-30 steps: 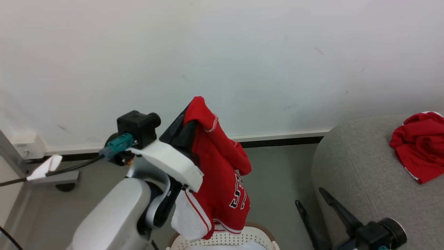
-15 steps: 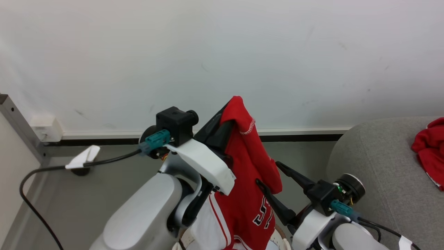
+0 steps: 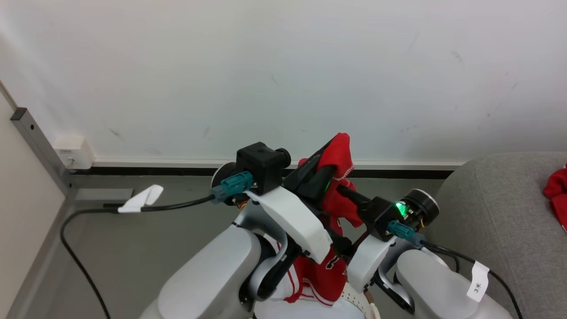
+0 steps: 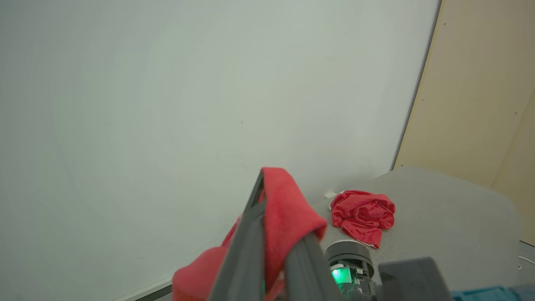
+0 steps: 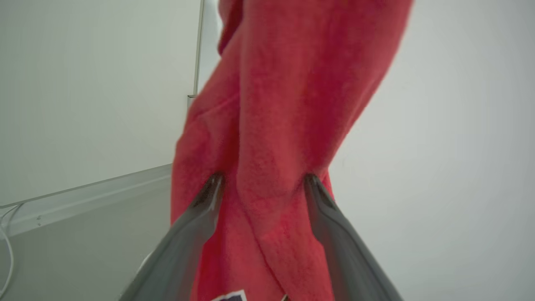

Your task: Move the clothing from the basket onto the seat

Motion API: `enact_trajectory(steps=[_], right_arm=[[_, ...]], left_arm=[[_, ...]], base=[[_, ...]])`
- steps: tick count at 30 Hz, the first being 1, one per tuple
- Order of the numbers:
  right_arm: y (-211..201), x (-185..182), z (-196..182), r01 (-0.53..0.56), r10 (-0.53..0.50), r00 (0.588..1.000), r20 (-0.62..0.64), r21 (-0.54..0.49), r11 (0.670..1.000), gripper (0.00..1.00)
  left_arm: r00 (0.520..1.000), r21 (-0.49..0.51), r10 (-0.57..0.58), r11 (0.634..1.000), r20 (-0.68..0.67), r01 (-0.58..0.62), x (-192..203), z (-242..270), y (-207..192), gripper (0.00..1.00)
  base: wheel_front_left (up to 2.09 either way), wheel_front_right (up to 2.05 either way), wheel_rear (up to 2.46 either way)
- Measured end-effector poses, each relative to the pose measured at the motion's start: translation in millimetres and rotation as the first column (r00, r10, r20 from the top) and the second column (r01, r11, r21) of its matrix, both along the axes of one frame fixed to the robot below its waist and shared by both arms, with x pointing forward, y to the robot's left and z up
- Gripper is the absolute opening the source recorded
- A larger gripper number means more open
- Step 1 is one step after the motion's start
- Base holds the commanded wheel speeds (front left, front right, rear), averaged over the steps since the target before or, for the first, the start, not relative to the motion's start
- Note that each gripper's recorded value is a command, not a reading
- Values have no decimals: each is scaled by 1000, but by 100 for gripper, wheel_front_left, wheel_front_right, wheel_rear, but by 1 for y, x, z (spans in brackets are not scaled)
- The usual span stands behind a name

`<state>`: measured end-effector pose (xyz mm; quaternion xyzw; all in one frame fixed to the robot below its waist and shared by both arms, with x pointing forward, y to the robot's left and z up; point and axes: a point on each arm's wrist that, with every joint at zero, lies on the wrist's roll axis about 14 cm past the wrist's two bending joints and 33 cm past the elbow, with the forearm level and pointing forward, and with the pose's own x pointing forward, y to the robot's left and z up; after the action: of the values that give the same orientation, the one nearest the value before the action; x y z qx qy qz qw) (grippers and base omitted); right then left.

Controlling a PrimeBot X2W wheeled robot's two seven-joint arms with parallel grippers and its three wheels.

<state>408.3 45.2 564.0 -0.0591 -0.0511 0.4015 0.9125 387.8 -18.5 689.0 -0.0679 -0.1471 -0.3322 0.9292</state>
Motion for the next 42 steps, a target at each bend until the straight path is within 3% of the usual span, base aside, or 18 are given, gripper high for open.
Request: enact_trajectory(steps=[1, 2, 12, 14, 15, 16, 31, 42], right_arm=[[2, 0, -1, -5, 5, 1000, -2, -3, 1000, 37], [4, -1, -4, -7, 7, 1000, -15, -4, 1000, 0], [0, 3, -6, 23, -19, 997, -73, 52, 998, 0], [-5, 5, -2, 39, -34, 997, -74, 73, 997, 0], [-9, 7, 0, 49, -43, 996, -75, 84, 995, 0], [-12, 9, 1, 59, -52, 996, -75, 91, 994, 0], [-81, 26, 16, 212, -208, 977, -45, 143, 967, 0], [-165, 21, 28, 387, -391, 920, -8, 171, 906, 0]], left_arm=[[1000, -3, -6, 1000, -3, 6, -1, 0, -2, 0], [1000, -4, -10, 1000, -6, 10, -1, -1, -3, 0], [999, 2, 15, 1000, -30, -15, 5, -9, 2, 0], [999, 6, 26, 1000, -38, -26, 7, -13, 5, 43], [999, 9, 30, 1000, -44, -30, 8, -16, 6, 85], [998, 13, 33, 999, -52, -32, 9, -20, 6, 100], [988, 55, 7, 998, -152, 1, 10, -65, -5, 100], [975, 71, -124, 988, -185, 139, 4, -81, -53, 100]], base=[[0, 0, 0], [0, 0, 0], [0, 0, 0], [0, 0, 0], [0, 0, 0], [0, 0, 0], [0, 0, 0], [0, 0, 0]])
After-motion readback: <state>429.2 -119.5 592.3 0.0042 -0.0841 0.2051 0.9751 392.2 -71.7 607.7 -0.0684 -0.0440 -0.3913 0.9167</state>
